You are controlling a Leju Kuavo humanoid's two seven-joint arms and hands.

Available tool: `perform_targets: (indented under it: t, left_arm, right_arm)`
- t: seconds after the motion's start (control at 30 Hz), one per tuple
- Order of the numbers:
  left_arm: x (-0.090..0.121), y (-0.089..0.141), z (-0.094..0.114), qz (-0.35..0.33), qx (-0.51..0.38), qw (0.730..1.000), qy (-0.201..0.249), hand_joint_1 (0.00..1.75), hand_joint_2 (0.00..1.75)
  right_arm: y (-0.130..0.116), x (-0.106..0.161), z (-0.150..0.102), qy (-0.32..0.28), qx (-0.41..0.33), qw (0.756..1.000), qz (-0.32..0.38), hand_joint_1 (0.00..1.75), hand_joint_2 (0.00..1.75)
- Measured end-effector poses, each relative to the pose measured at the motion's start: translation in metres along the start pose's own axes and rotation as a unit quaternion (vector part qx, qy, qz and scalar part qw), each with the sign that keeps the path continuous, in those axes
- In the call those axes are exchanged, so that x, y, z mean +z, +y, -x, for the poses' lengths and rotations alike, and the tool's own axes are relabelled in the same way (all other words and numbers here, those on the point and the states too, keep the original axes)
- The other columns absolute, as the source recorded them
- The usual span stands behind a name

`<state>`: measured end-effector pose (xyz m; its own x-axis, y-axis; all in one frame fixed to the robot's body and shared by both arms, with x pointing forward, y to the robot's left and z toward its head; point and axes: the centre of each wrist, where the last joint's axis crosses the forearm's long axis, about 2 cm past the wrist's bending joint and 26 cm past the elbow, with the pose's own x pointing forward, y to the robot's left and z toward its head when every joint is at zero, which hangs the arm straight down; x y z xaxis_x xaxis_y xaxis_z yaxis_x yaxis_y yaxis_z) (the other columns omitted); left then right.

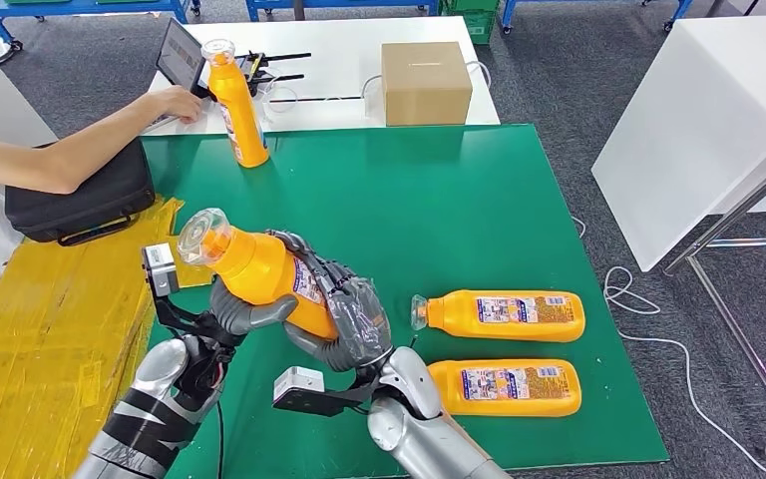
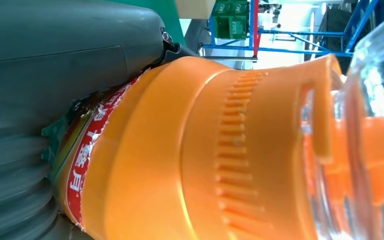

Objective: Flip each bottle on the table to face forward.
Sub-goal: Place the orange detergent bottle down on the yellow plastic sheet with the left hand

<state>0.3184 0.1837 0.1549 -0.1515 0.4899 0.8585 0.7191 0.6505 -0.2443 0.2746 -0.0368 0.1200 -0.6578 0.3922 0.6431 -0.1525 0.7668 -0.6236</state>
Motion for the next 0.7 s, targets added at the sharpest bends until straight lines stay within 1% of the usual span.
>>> perform_targets:
  t: [0.47,0.5,0.6,0.63,0.7]
  left_arm:
    - [-0.0001,-0.0004,0.0003,-0.003,0.0,1.0,0.0,1.75,1.75]
    - [-0.0002,-0.0005,0.0004,-0.003,0.001,1.0,0.0,1.75,1.75]
    - [-0.0006,-0.0008,0.0004,-0.004,0.001,1.0,-0.001,1.75,1.75]
    - [-0.0008,-0.001,0.0004,-0.005,0.001,1.0,-0.001,1.75,1.75]
    - [-0.0013,-0.0012,0.0004,-0.008,0.0,1.0,-0.002,1.75,1.75]
  right_arm:
    - [-0.0002,0.0,0.0001,0.0,0.002,1.0,0.001,1.75,1.75]
    - [-0.0002,0.0,0.0001,0.0,0.002,1.0,0.002,1.56,1.75]
    - [-0.0004,0.0002,0.0003,0.0,0.004,1.0,0.007,0.25,1.75]
    - [-0.0006,0.0005,0.0003,0.0,0.005,1.0,0.011,0.0,1.75]
    - [-0.0013,0.0013,-0.0005,-0.003,0.007,1.0,0.02,0.0,1.75]
